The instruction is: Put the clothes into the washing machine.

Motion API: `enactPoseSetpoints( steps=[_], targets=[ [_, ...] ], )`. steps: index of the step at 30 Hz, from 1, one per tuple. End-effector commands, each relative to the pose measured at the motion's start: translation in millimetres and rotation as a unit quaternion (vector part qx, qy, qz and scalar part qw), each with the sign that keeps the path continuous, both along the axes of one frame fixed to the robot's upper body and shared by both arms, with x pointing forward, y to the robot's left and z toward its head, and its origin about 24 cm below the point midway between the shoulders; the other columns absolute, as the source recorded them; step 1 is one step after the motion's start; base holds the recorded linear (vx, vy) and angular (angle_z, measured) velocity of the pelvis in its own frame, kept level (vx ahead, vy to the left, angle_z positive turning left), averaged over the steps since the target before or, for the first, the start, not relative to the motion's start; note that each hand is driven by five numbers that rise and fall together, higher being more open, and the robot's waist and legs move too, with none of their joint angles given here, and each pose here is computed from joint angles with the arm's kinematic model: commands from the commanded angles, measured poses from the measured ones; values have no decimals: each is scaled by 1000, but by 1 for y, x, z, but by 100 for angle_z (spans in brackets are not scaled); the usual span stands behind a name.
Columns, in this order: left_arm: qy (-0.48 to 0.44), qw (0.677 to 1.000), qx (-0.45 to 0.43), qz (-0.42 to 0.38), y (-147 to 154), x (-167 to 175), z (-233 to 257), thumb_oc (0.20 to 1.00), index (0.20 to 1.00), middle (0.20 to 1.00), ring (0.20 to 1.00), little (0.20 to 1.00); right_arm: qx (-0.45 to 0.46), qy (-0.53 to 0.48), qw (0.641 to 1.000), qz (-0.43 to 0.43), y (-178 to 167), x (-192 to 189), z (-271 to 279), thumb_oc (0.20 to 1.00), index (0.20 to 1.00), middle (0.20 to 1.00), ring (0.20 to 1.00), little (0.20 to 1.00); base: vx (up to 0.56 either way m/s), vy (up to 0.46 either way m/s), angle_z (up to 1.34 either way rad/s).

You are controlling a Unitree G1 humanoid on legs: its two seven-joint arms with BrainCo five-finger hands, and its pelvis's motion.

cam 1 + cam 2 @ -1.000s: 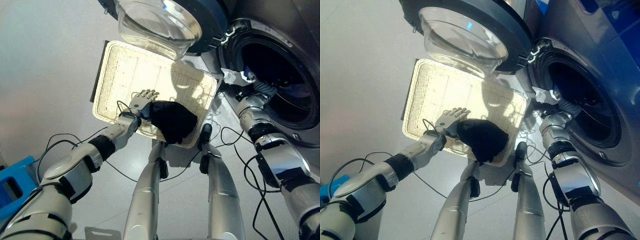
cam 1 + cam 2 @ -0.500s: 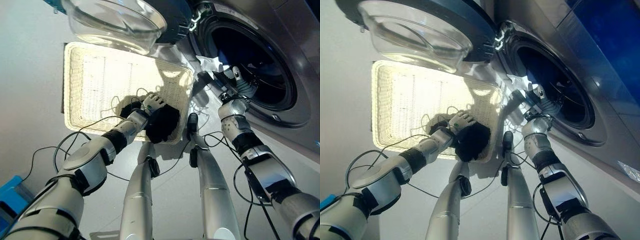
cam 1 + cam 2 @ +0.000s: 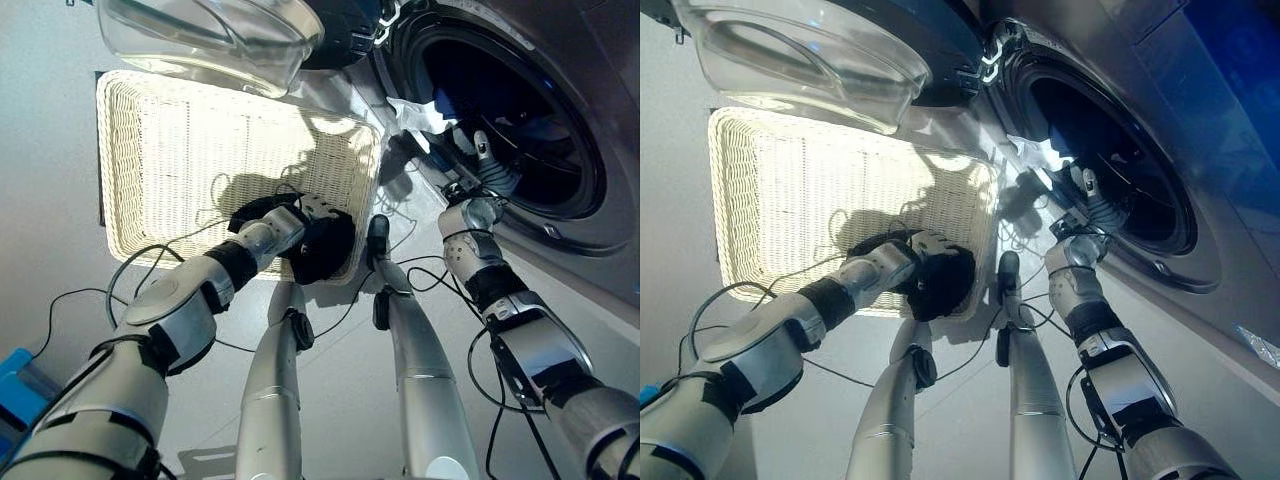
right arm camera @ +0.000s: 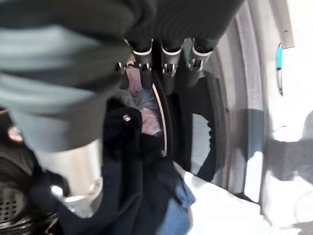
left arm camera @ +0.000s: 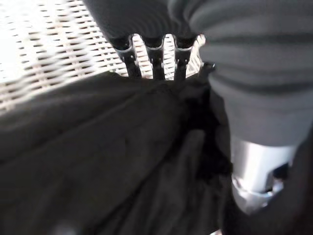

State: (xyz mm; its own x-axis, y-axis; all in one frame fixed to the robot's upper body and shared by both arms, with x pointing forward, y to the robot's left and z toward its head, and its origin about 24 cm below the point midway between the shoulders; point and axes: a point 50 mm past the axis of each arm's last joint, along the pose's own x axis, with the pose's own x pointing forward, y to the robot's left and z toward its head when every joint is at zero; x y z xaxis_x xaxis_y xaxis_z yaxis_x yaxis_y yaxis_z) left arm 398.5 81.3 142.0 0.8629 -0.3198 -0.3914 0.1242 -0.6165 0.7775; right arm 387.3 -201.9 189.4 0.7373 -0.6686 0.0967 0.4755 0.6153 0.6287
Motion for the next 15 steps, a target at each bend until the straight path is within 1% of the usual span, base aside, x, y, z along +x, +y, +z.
enactPoseSetpoints(
  steps=[1, 5, 7, 10, 11, 15],
  targets=[
    [3, 995, 72, 75, 29, 6, -11, 1000, 1000, 1000, 1000, 1000, 33, -48, 998, -24, -12, -2, 16, 1000, 1000, 1000, 1000, 1000, 0, 0, 0],
    [-37, 984, 152, 88, 37, 9, -4, 1000, 1000, 1000, 1000, 1000, 54, -67, 996, -25, -14, -4, 18, 1000, 1000, 1000, 1000, 1000, 0, 0, 0],
    [-49, 979, 178, 90, 38, 10, 0, 1000, 1000, 1000, 1000, 1000, 56, -74, 995, -29, -15, -5, 19, 1000, 1000, 1000, 1000, 1000, -6, -12, 5],
    [-59, 972, 203, 106, 42, 11, 3, 1000, 1000, 1000, 1000, 1000, 69, -85, 993, -31, -15, -6, 21, 1000, 1000, 1000, 1000, 1000, -13, -23, 4],
    [-66, 964, 227, 121, 45, 11, 5, 1000, 1000, 1000, 1000, 1000, 78, -92, 992, -35, -16, -8, 20, 1000, 1000, 1000, 1000, 1000, -18, -30, 2],
    [-66, 956, 244, 149, 51, 12, 7, 1000, 1000, 1000, 1000, 1000, 90, -98, 990, -39, -16, -9, 19, 1000, 1000, 1000, 1000, 1000, -4, -7, 1]
  ],
)
